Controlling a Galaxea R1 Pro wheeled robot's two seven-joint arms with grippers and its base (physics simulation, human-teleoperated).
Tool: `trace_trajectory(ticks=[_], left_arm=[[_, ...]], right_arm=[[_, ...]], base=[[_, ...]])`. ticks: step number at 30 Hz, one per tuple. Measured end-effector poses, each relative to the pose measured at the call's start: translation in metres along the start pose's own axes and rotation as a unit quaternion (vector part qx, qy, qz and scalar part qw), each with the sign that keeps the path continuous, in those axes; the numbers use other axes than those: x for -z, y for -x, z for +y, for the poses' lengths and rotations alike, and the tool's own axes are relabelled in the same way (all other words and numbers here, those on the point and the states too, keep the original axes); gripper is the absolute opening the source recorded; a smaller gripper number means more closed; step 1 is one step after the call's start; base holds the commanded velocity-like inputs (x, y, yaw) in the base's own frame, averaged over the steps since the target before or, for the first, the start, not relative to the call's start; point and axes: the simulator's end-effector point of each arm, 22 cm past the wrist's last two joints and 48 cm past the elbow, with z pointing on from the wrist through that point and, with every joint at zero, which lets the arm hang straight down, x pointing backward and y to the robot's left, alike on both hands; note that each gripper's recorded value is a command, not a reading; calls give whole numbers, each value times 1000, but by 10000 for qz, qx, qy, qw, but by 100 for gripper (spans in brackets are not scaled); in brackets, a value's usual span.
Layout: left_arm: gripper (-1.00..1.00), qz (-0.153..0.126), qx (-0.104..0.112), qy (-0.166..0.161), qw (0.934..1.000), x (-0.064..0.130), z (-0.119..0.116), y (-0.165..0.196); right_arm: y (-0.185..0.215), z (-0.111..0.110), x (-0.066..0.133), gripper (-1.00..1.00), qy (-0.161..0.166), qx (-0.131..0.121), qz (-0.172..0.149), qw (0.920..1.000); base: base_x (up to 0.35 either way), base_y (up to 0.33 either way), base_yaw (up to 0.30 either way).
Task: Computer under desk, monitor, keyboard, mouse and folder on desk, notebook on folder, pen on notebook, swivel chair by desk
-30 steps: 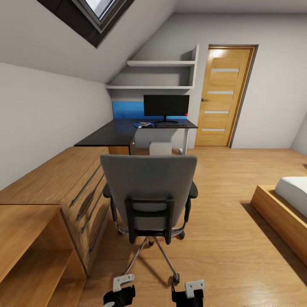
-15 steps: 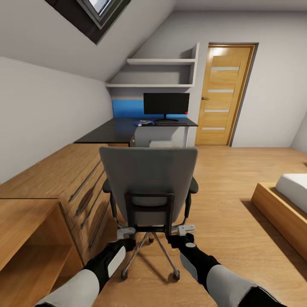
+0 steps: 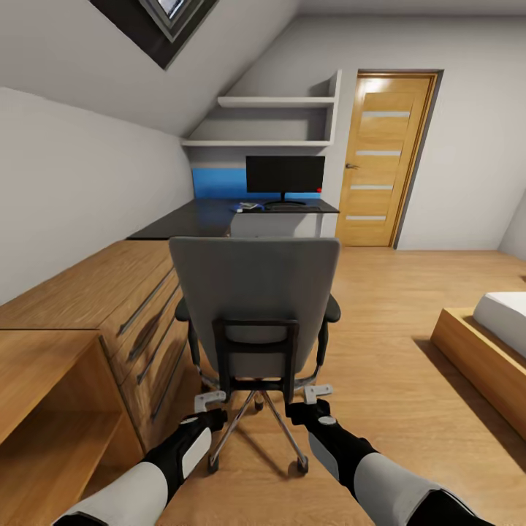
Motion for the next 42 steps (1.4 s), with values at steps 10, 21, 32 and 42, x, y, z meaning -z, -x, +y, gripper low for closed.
trace_trajectory(ticks=[10,21,32,42], left_arm=[[100,98,-27,88,9999,-15,10,-33],[100,149,-52,98,9998,-27,13,-58],[100,145,-75,106,9998,-27,15,-58],[100,149,-72,116,9998,-27,16,-59]], right_arm=[[-20,11,-9,100,245,42,-63,9997],[-40,14,-18,100,263,48,-77,9996],[-40,13,-18,100,263,57,-80,9996],[-40,14,-17,100,275,58,-77,9996]], base=[[0,0,0],[0,0,0],[106,0,0],[312,-13,0]])
